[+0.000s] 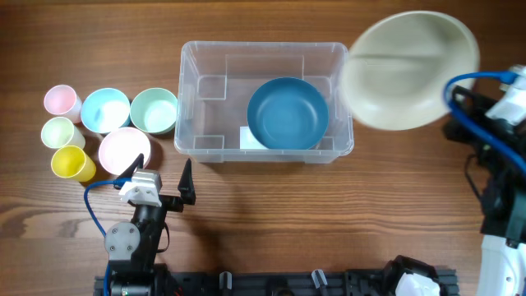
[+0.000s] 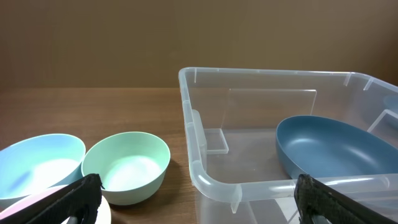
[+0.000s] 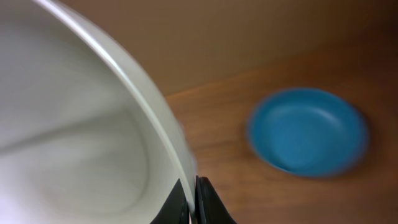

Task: Pack container
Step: 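Lift the cream bowl and place it onto the teal plate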

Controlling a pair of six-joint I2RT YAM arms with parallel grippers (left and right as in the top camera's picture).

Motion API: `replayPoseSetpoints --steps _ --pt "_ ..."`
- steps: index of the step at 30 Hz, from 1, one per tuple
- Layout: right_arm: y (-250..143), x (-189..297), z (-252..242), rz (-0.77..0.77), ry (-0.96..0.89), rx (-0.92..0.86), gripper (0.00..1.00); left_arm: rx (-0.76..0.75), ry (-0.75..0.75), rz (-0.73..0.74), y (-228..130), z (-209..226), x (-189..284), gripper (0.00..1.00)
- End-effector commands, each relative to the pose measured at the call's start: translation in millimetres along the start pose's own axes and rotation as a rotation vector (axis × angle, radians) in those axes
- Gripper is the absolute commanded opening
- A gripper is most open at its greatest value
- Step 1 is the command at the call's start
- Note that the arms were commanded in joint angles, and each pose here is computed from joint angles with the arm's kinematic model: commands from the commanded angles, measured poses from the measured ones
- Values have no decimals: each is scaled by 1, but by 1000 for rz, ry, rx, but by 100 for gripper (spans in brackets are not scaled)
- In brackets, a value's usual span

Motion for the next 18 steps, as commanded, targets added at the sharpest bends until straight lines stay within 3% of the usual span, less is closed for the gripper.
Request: replayPoseSetpoints --steps 1,12,18 --pt "-11 -16 40 66 170 120 4 -15 -9 1 -3 -1 0 100" --pt "-84 -129 86 223 -64 372 4 -15 -9 1 -3 -1 0 100" --pt "-106 -174 81 302 -153 390 4 -15 -9 1 -3 -1 0 100"
Point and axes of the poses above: each gripper's point midway between its finger pads, its own x axis back along the fingers, its own z axis along the line the jaws close on, y = z × x, the point moved 8 cm from there along x, back along the fingers, and after that the axes turned 11 degrees about -x, right-handed, at the moved point
